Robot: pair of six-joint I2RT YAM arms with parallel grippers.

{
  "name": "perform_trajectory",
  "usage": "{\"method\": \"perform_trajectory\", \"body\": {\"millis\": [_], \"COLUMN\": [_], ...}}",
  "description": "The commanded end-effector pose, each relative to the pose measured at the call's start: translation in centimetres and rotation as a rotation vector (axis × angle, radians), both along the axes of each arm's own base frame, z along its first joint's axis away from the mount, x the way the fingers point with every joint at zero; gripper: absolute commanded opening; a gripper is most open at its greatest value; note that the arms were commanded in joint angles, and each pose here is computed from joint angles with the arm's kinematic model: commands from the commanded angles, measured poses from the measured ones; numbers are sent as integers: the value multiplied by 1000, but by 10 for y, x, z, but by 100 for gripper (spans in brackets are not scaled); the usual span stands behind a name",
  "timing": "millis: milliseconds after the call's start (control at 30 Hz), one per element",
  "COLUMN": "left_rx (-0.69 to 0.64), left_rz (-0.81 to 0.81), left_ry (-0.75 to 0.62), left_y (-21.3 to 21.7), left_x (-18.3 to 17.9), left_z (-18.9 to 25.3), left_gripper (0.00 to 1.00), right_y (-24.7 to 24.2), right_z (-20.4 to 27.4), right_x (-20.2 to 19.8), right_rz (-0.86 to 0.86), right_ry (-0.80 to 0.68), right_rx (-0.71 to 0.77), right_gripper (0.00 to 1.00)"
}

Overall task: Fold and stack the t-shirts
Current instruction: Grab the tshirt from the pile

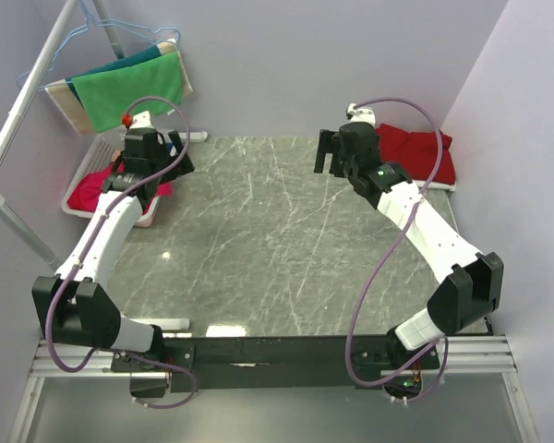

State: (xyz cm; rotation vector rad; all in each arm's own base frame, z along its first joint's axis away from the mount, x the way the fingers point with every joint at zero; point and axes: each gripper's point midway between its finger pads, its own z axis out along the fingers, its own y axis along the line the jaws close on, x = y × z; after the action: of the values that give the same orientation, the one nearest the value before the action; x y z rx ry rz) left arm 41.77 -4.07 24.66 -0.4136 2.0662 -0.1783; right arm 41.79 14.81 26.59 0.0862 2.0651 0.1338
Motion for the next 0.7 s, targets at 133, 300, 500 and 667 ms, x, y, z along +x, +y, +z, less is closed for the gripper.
{"method": "perform_trajectory", "body": {"millis": [133,300,500,667], "left_rx": [66,133,142,118], "left_rz": [75,175,239,300], "left_ry": [-80,2,13,35], "left_y": [14,33,47,69], "left_x": [1,10,25,33], "left_z": [27,13,16,7], "left_gripper": [99,99,96,99], "right_y": [5,7,6,-1], "right_z": [12,10,5,6], "right_x": [14,15,14,10], "right_rz": [-22,-25,-40,-66], "right_ry": [-31,-26,-2,-4], "right_rx": [17,32,34,27], "right_gripper": [100,100,100,100]}}
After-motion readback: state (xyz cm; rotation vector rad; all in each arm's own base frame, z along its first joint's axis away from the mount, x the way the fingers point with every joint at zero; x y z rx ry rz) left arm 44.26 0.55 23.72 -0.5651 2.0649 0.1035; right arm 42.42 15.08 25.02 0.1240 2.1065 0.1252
